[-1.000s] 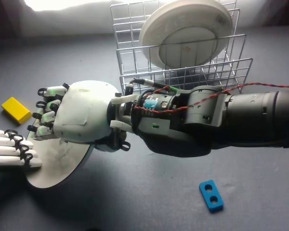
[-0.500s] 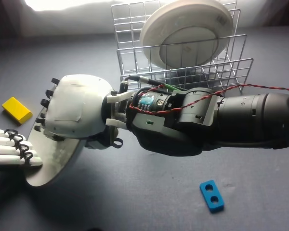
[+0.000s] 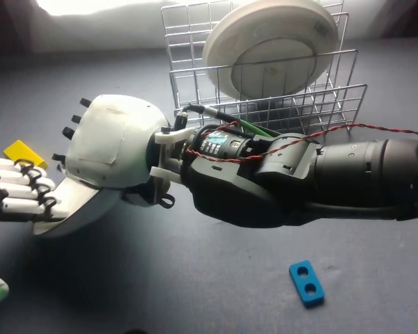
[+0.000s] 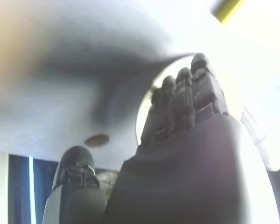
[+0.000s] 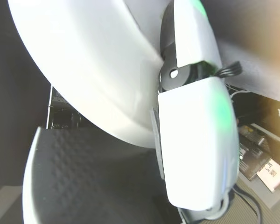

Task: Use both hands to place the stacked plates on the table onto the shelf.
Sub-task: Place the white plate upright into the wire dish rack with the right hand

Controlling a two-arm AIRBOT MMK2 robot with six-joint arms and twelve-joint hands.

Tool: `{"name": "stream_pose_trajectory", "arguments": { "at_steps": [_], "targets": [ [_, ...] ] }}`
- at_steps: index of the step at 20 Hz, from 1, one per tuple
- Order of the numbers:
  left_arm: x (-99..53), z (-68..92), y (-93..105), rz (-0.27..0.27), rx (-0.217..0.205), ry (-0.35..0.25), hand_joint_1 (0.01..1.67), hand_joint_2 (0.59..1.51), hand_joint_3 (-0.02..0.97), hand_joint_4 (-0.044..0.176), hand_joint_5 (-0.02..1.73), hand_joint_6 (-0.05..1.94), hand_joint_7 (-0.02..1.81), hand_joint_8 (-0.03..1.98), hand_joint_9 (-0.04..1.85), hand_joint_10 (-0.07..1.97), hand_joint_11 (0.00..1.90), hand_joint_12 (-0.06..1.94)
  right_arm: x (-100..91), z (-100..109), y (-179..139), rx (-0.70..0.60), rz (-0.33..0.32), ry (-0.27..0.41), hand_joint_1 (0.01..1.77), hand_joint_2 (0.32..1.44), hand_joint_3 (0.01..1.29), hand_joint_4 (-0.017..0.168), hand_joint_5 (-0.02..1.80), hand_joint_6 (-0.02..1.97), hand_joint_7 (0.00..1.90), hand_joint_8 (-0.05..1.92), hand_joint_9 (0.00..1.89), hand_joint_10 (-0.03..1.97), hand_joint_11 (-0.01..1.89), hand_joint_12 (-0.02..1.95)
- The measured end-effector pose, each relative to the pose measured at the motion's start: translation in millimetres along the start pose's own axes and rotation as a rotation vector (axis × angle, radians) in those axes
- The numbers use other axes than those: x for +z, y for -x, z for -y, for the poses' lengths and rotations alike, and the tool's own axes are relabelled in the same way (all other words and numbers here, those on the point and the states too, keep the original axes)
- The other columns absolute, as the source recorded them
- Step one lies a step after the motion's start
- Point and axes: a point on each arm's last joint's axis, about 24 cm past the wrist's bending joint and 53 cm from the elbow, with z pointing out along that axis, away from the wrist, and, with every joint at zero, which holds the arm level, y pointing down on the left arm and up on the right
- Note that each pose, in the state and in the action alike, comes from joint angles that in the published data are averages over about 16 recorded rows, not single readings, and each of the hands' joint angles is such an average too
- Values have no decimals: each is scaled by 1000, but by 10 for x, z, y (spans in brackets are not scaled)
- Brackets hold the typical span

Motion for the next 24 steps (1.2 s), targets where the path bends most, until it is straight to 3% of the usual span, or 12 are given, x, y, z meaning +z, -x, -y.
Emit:
{"name": "stream_pose_trajectory", "arguments": {
  "at_steps": [4, 10, 16, 24],
  "targets": [
    [-66, 41, 252, 62, 21, -7, 22, 1124, 20, 0, 21, 0, 39, 13, 18, 10, 20, 8, -48, -8, 50, -6, 15, -12, 1284, 969, 15, 2, 943, 838, 1116, 556, 1256, 297, 940, 1121],
    [-204, 5, 559, 141, 40, 4, 22, 1117, 20, 2, 16, -4, 36, 13, 22, 10, 17, 8, -170, -45, 175, -25, 46, -24, 1277, 968, 16, 4, 978, 840, 1150, 544, 1287, 188, 929, 1062],
    [-306, -80, 711, 182, 47, 25, 21, 1110, 20, 1, 20, -3, 39, 13, 20, 10, 17, 7, -332, -112, 405, -37, 97, -38, 1278, 962, 16, 4, 1020, 842, 1246, 318, 1250, 321, 930, 1013],
    [-349, -139, 741, 187, 49, 38, 21, 1111, 19, 2, 22, -4, 38, 12, 17, 10, 18, 6, -609, -184, 837, -37, 191, -82, 1279, 952, 16, 2, 1060, 855, 1334, 113, 1220, 437, 926, 1002]
  ]
}}
